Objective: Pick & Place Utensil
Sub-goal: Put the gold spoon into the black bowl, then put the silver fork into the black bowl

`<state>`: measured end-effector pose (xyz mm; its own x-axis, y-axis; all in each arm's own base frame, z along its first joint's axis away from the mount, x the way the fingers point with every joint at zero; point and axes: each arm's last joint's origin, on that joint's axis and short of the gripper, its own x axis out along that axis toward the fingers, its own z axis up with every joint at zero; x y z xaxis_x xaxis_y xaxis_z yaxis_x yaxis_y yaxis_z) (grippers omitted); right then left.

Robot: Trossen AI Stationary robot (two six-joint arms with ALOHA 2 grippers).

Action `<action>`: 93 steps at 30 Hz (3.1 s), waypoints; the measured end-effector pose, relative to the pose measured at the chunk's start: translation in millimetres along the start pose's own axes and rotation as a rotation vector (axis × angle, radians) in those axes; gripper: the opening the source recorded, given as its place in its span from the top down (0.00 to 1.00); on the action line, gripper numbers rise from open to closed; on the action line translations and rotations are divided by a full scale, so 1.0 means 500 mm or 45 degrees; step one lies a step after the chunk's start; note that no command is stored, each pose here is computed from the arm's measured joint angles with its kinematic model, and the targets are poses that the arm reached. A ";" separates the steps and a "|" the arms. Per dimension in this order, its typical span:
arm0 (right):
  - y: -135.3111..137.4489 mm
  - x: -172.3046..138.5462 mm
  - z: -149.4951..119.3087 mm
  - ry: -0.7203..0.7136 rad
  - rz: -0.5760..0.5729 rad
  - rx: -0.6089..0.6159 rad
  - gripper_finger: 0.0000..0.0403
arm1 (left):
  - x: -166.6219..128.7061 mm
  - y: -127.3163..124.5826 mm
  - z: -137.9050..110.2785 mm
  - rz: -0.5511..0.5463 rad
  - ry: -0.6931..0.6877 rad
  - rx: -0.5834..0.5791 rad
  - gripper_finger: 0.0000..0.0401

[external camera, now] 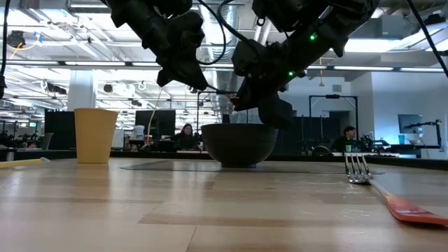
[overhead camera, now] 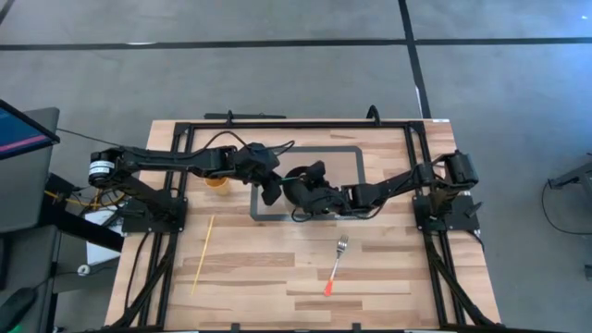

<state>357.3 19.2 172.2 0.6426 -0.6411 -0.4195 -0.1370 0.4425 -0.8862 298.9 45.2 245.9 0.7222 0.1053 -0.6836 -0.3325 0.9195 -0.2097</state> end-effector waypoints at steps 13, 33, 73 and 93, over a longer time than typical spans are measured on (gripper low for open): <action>-0.058 -0.088 0.022 -0.095 -0.119 0.135 0.84 | 0.002 -0.006 -0.012 0.078 0.045 0.047 0.89; -0.114 -0.180 -0.041 -0.186 0.095 0.455 0.99 | 0.044 -0.059 -0.049 0.185 0.104 0.310 0.98; -0.114 -0.179 -0.042 -0.184 0.096 0.457 1.00 | 0.048 -0.025 -0.021 0.167 -0.002 -0.045 0.87; -0.095 -0.198 -0.022 -0.383 0.343 0.499 1.00 | 0.045 -0.038 0.018 0.107 -0.249 0.263 0.77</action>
<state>291.9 54.6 253.8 0.8182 -0.2915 -0.4955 -0.0725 0.8027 -0.5920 327.1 33.8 240.8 0.8073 0.2368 -0.5406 -0.2799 0.9600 0.0025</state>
